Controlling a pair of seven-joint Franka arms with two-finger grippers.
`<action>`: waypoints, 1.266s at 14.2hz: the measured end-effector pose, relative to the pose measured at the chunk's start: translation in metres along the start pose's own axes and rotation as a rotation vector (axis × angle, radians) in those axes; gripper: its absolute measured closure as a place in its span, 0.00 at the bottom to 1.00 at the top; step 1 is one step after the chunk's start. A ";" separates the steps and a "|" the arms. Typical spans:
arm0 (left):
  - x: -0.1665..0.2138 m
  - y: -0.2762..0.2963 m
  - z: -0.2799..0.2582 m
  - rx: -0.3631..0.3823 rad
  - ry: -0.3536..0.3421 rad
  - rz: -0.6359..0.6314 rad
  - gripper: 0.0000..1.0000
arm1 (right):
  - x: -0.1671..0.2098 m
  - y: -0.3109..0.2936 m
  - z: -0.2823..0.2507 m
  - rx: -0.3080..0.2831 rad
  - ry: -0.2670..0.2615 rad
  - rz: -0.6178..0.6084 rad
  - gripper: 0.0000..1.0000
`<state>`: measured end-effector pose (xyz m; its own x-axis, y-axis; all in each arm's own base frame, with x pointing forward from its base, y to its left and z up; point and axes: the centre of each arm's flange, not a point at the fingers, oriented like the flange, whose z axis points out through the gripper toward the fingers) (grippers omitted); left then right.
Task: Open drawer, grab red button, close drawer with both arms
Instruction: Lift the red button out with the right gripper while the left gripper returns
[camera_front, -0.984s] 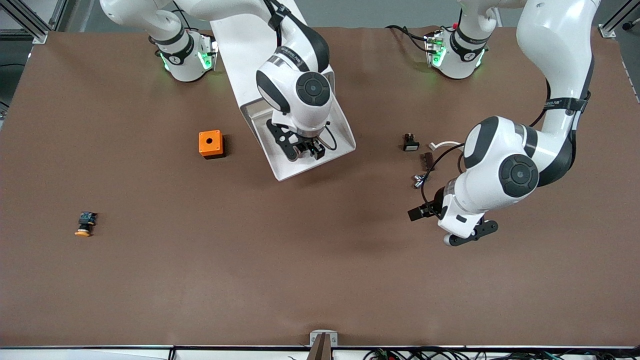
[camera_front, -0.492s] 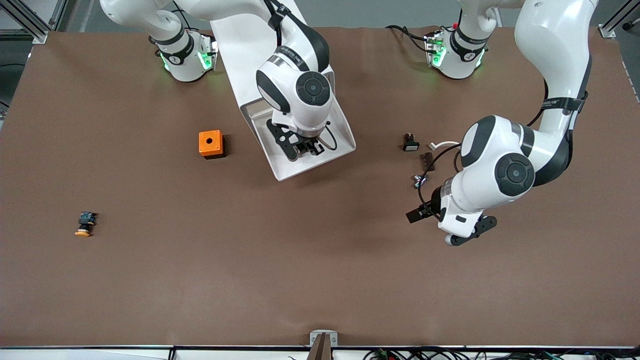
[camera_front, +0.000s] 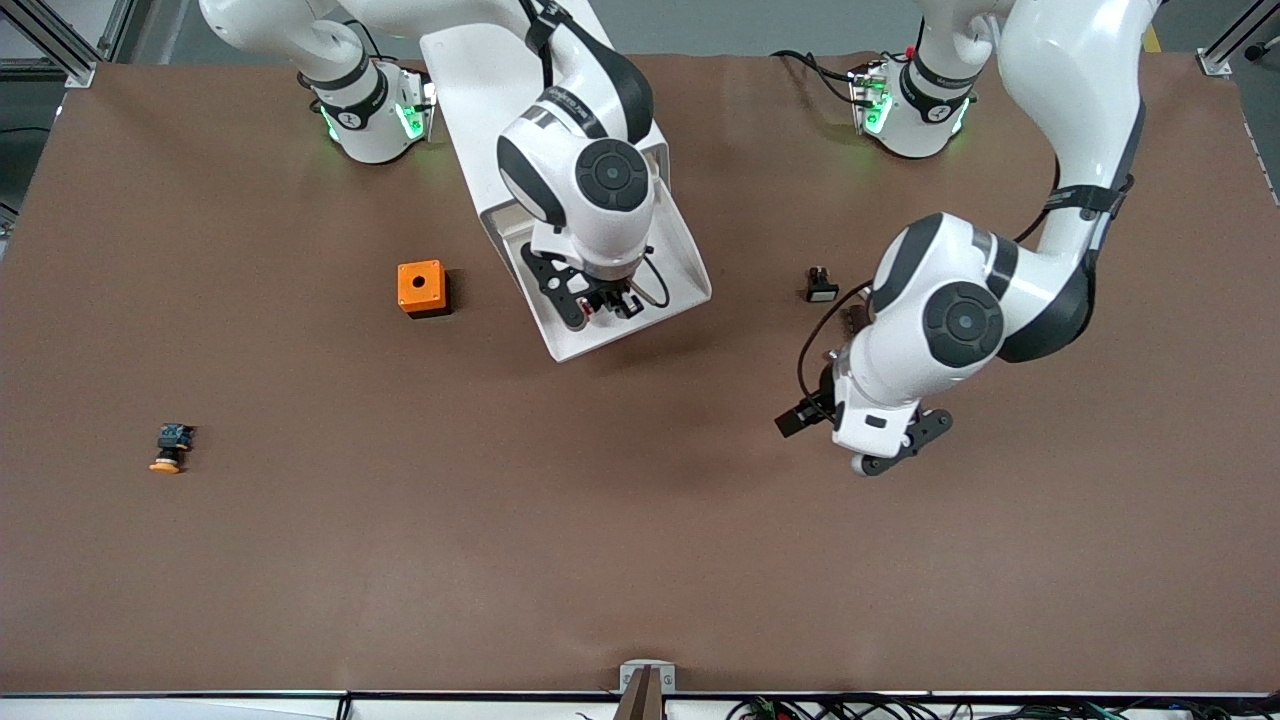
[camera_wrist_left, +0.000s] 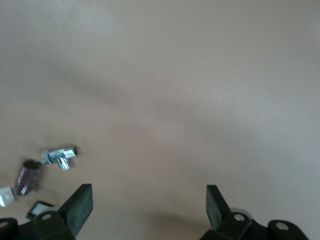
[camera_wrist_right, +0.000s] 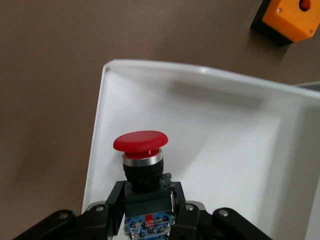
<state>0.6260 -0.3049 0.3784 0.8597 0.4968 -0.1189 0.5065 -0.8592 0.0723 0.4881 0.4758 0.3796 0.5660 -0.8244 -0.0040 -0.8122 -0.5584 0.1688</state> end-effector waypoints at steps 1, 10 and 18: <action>-0.012 0.008 0.002 0.002 -0.001 -0.002 0.00 | 0.014 0.000 -0.011 -0.011 -0.001 -0.016 0.58; -0.083 0.067 0.085 -0.025 0.021 0.054 0.00 | 0.262 0.057 -0.093 -0.039 -0.083 -0.482 0.58; -0.132 0.089 0.111 -0.018 0.005 0.088 0.00 | 0.465 0.115 -0.035 -0.011 -0.059 -0.806 0.58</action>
<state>0.5496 -0.4604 0.2909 0.9012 0.4200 -0.1066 0.4300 -0.8973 0.1001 0.6632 0.0315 0.4313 0.9684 -0.1724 -0.1804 -0.1559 -0.9825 0.1021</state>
